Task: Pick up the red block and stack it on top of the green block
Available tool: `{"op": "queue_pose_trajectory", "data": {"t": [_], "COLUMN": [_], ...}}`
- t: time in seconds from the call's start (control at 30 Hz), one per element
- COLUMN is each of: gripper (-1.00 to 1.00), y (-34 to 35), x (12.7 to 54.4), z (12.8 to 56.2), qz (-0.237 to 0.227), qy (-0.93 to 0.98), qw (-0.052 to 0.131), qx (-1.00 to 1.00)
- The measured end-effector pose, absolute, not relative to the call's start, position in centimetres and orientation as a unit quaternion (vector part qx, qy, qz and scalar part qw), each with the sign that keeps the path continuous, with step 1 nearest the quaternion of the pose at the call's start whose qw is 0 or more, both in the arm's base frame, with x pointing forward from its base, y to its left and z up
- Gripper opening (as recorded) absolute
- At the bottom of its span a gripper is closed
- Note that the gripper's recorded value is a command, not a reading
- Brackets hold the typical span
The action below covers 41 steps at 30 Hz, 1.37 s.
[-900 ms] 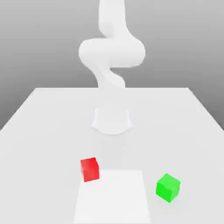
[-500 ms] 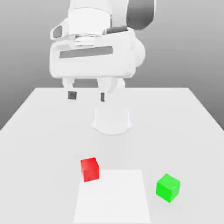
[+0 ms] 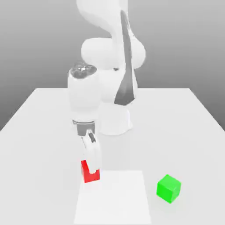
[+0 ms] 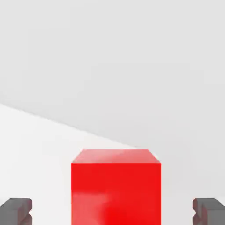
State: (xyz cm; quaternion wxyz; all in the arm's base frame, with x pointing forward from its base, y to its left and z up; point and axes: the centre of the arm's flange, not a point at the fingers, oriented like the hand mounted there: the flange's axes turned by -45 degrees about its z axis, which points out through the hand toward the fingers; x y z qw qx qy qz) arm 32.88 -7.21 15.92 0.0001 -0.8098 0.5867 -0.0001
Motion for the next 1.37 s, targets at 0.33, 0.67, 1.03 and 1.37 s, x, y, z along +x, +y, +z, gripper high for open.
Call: {"op": "queue_pose_trajectory", "data": {"t": [0.33,0.67,1.03,1.37], "gripper": [-1.00,-1.00,-1.00,1.00], "y": [-7.2,-3.8,15.0,16.9], "x": [32.8,34.9,38.7,39.0], "z": [15.1,21.5,24.2,18.6], "qz": [-0.001,-0.001,-0.001,-0.001], "qy": [0.586,0.495,0.042,-0.012], "qw": [0.000,-0.001,-0.001,0.000], "qx": [-0.810,-0.869,-0.999,-1.000]}}
